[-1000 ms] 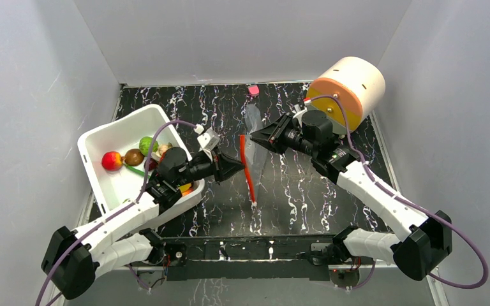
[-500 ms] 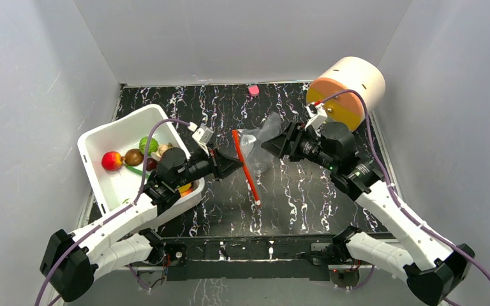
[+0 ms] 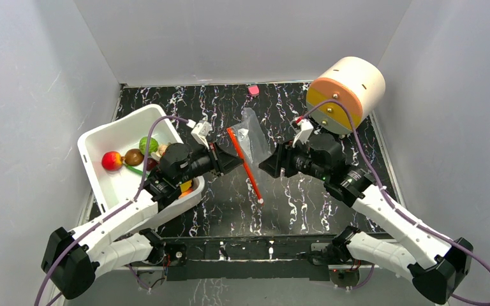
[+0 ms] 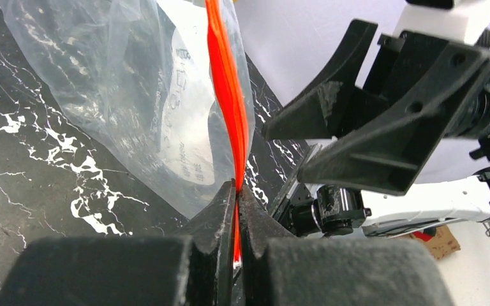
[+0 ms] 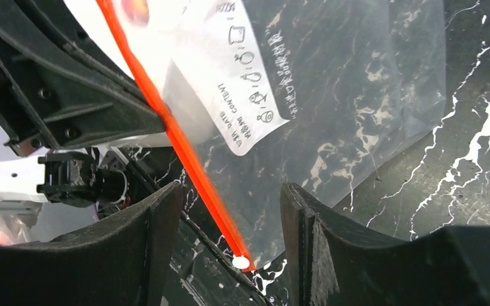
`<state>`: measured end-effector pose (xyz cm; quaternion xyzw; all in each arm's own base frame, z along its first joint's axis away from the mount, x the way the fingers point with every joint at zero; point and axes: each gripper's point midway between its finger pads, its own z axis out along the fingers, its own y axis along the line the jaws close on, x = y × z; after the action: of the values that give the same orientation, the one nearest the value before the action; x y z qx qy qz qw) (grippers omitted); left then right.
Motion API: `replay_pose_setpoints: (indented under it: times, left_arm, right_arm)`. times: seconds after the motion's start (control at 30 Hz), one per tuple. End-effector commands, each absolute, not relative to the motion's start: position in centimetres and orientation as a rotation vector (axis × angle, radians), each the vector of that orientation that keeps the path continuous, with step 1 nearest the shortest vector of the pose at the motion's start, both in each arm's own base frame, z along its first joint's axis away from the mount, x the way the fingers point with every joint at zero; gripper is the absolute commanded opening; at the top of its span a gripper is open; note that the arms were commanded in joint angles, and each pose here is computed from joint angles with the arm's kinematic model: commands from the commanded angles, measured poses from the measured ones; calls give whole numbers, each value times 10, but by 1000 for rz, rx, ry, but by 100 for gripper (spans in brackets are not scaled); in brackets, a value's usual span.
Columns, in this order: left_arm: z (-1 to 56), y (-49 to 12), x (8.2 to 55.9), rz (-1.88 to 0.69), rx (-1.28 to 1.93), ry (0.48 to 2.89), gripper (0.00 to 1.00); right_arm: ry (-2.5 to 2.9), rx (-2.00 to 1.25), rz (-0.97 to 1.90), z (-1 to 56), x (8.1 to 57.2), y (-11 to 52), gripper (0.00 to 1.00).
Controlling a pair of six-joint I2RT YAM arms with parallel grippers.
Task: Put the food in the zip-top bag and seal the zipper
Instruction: Open the zipper of the food storage bag.
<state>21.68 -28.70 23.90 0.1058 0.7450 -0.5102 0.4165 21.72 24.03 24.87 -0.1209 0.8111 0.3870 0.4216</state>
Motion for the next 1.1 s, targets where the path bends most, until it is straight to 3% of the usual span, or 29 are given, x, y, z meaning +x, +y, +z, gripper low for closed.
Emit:
replay_pose_setpoints:
  times: [0.0, 0.33, 0.67, 0.77, 0.93, 1.07]
  left_arm:
    - [256, -287, 221, -1291, 192, 1883, 0]
    - [255, -284, 224, -1280, 123, 1921, 0]
    - [260, -286, 221, -1314, 108, 1920, 0]
    - [261, -285, 220, -1324, 106, 1914, 0]
    - [265, -283, 217, -1326, 107, 1911, 0]
    - [267, -281, 217, -1314, 102, 1915, 0]
  right_arm:
    - [1954, -386, 930, 257, 216, 255, 56]
    - [1947, -432, 828, 247, 211, 284, 56]
    - [1942, -441, 780, 240, 216, 295, 46]
    - [1925, -459, 814, 242, 213, 300, 34]
    - [1898, -482, 874, 246, 208, 307, 0]
    - [1932, -466, 845, 240, 211, 306, 0]
